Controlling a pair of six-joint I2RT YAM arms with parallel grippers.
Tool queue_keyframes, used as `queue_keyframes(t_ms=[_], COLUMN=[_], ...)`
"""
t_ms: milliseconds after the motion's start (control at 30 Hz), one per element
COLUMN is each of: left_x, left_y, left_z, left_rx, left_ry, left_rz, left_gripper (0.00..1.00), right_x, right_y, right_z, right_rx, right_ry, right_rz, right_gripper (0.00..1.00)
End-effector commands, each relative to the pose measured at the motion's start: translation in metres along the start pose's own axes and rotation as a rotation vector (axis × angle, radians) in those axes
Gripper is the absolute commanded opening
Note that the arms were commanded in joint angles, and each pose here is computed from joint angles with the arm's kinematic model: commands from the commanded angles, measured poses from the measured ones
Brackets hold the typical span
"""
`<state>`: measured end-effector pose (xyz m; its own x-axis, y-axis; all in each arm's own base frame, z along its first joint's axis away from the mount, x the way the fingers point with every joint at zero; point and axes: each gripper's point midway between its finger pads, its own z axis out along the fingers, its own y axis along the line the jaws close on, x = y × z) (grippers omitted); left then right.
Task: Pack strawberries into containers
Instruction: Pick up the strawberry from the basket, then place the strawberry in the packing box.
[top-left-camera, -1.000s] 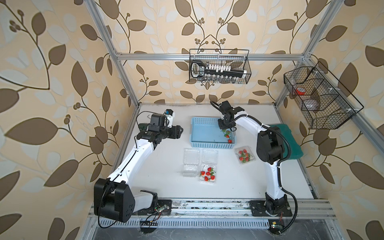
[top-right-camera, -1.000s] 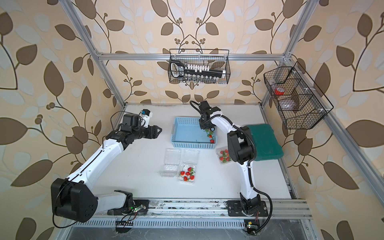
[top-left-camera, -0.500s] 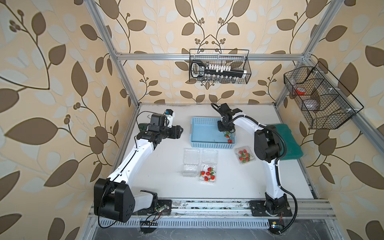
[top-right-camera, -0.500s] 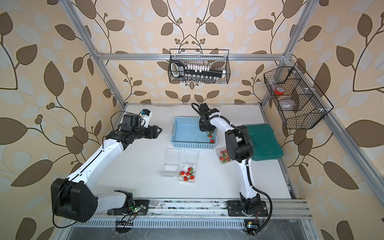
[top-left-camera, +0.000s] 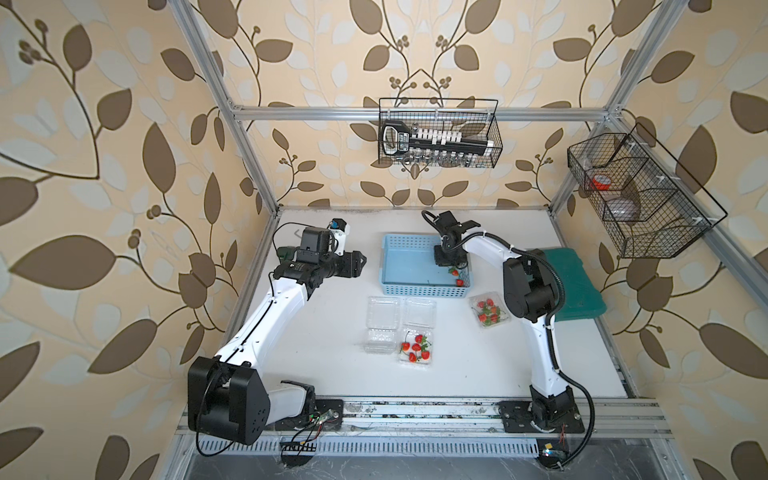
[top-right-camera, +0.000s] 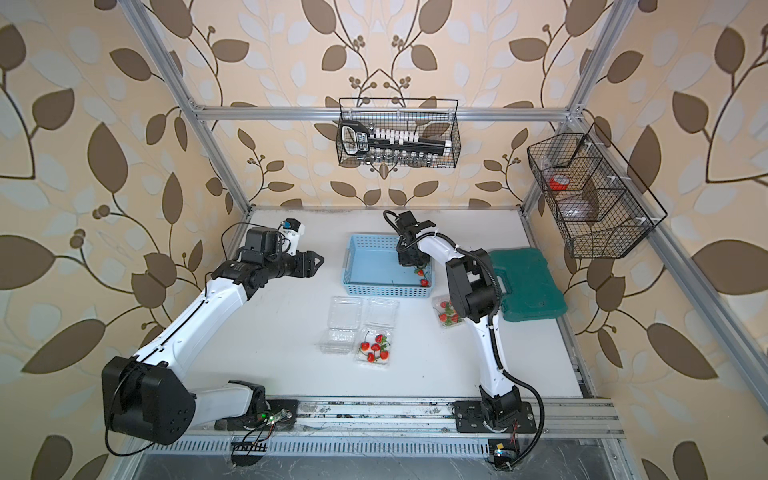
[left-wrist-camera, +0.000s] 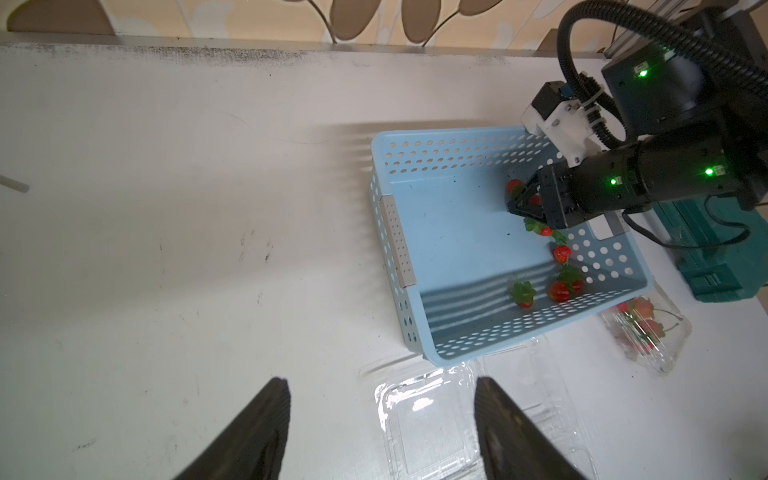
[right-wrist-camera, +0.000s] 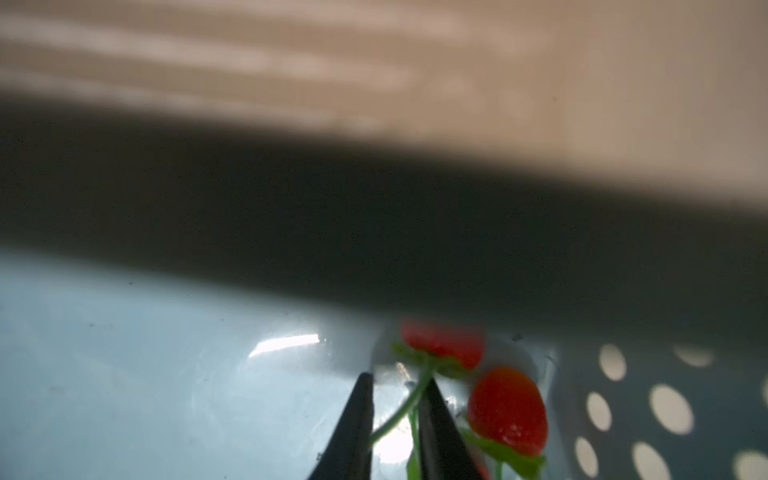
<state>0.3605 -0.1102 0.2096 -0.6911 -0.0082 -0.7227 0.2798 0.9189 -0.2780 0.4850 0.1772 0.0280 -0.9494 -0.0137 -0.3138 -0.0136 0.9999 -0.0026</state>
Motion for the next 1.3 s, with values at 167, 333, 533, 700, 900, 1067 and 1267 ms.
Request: queue_keyframes(t_ms=[167, 333, 533, 700, 900, 1067, 1267], left_x=[-0.004, -0.004, -0.004, -0.005, -0.007, -0.007, -0.007], left_y=[-0.004, -0.005, -0.004, -0.005, -0.006, -0.006, -0.006], left_z=[-0.006, -0.006, -0.007, -0.007, -0.008, -0.01, -0.011], left_rx=[0.007, 0.007, 0.004, 0.005, 0.012, 0.01, 0.009], left_ry=[-0.021, -0.022, -0.025, -0.027, -0.031, -0.038, -0.039], left_rz=[0.024, 0.023, 0.024, 0.024, 0.023, 0.021, 0.019], left_gripper=[0.72, 0.72, 0.72, 0.72, 0.72, 0.72, 0.72], right_x=[-0.014, -0.018, 0.024, 0.105, 0.21, 0.252, 0.269], right_y=[-0.001, 0.007, 0.044, 0.074, 0.105, 0.121, 0.132], right_z=[-0.031, -0.071, -0.132, -0.166, -0.165, -0.147, -0.131], right_rx=[-0.026, -0.074, -0.166, -0.268, -0.341, -0.358, -0.322], right_ry=[-0.055, -0.127, -0.192, -0.201, -0.122, -0.054, -0.01], right_rz=[0.003, -0.031, -0.16, -0.235, -0.318, -0.357, -0.4], right_gripper=[0.0, 0.0, 0.0, 0.0, 0.0, 0.05, 0.26])
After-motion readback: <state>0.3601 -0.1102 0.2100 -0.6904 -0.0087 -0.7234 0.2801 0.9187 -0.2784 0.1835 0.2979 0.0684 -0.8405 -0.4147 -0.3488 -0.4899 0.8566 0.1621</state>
